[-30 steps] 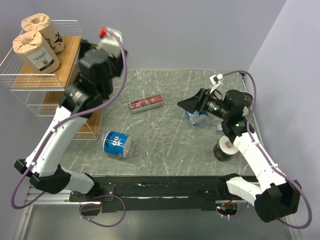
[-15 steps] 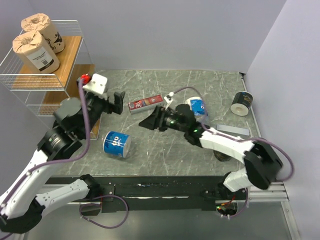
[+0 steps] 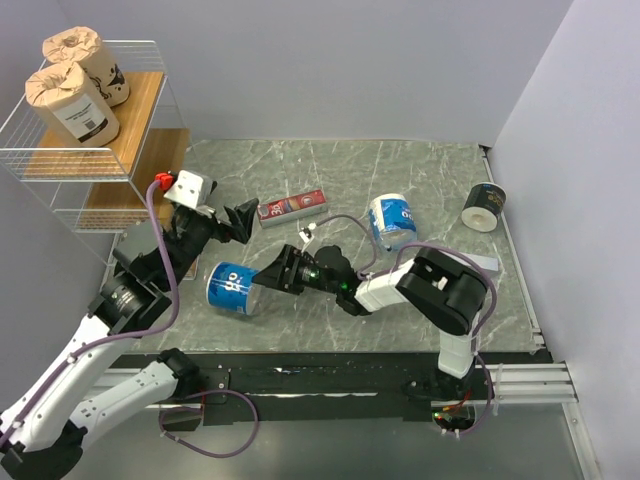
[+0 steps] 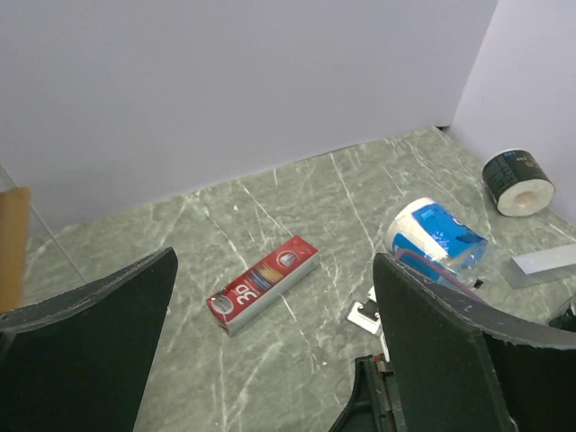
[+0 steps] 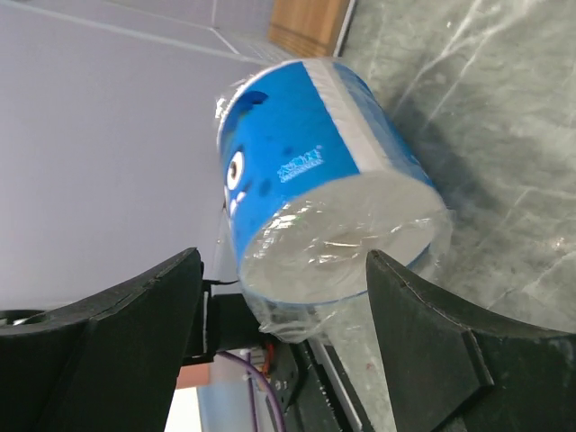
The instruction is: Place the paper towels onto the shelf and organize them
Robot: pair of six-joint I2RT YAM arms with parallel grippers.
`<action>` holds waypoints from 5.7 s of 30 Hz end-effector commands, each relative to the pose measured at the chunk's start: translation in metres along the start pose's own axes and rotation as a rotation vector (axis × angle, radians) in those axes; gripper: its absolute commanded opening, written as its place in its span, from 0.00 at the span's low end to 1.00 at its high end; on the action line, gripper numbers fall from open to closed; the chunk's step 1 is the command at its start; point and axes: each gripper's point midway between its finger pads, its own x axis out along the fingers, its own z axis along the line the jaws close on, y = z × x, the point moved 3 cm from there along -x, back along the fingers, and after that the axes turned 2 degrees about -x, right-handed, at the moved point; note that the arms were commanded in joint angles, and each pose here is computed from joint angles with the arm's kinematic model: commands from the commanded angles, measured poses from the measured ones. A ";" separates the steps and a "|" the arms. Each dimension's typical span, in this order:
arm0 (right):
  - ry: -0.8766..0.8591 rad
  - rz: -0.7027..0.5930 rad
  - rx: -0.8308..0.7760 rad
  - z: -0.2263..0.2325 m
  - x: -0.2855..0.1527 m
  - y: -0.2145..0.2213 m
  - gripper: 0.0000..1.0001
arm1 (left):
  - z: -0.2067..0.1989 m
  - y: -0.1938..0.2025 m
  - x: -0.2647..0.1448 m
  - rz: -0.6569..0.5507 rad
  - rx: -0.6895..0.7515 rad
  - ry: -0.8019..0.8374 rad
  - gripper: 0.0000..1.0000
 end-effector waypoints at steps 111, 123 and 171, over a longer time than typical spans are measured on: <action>-0.763 -0.306 -0.617 0.206 -0.209 -0.115 0.38 | -0.108 -0.017 -0.007 0.229 -0.569 0.764 0.93; -0.854 -0.250 -0.697 0.221 -0.220 -0.108 0.36 | -0.084 -0.052 -0.036 0.191 -0.497 0.567 0.97; -0.977 -0.261 -0.617 0.245 -0.224 -0.121 0.36 | -0.081 -0.002 -0.008 0.276 -0.582 0.498 0.99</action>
